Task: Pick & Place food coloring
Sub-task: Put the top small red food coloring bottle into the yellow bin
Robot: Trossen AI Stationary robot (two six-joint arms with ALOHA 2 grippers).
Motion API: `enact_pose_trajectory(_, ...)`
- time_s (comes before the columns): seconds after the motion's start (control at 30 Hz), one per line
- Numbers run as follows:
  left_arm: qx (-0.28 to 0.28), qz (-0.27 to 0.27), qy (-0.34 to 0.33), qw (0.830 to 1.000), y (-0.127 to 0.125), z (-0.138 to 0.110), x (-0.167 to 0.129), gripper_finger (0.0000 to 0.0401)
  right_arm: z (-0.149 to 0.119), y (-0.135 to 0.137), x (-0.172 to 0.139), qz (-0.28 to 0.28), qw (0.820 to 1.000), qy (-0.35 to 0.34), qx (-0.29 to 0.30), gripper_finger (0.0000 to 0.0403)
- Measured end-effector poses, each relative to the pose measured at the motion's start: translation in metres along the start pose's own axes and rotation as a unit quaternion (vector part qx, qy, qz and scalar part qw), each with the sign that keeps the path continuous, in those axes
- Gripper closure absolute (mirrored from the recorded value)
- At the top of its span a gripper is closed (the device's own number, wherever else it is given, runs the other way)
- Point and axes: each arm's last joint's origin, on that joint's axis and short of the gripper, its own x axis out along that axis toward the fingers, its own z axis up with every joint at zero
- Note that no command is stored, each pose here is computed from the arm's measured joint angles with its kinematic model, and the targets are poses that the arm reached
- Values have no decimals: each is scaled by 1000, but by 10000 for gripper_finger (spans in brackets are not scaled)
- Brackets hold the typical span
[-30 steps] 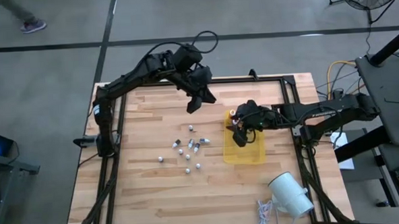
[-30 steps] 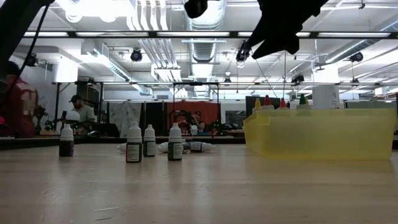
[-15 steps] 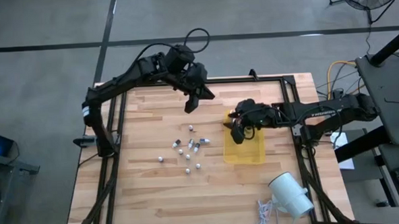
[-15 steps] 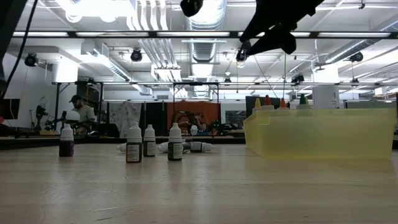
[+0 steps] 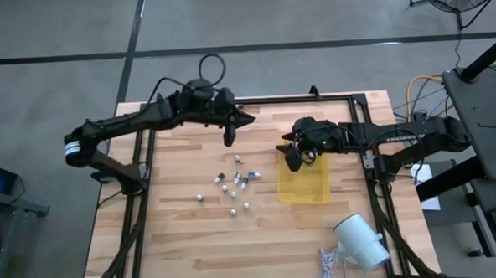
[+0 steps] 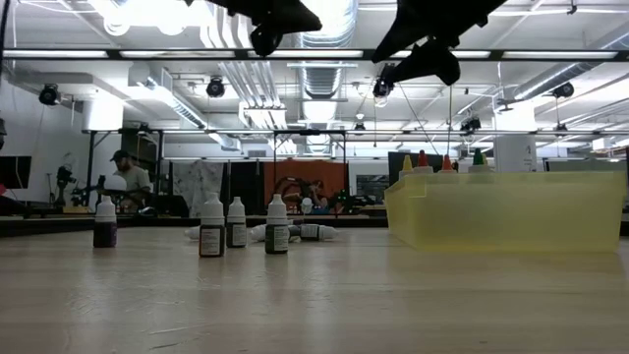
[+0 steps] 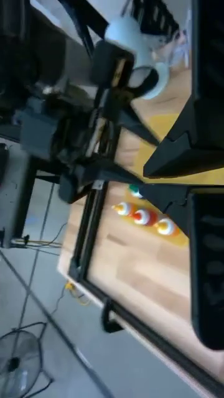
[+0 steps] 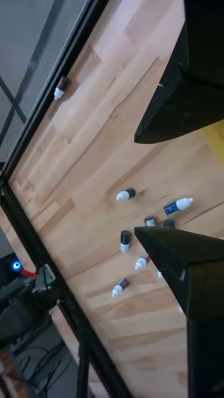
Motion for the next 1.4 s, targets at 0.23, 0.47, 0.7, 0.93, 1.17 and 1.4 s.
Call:
enact_pose_trajectory(0.23, -20, -2, -19, 1000, -3, -19, -20, 401, 14, -7, 0, 33, 999, 5, 0, 184)
enact_pose_trajectory(0.47, -14, 6, -28, 1000, -6, -25, -37, 401, 23, -9, -2, 43, 999, -6, -29, 184)
enact_pose_trajectory(0.7, -2, 34, -37, 999, -6, -30, -47, 401, 35, -7, -7, 56, 998, -21, -36, 238)
enact_pose_trajectory(0.93, -8, 60, -30, 998, -3, -38, -46, 401, 40, -5, -9, 64, 996, -39, -41, 332)
enact_pose_trajectory(1.17, -27, 58, -22, 998, -2, -44, -44, 401, 41, -5, -9, 65, 996, -42, -41, 392)
enact_pose_trajectory(1.4, -19, 3, -35, 999, -10, -48, -43, 401, 31, -2, 13, 90, 996, 7, -28, 394)
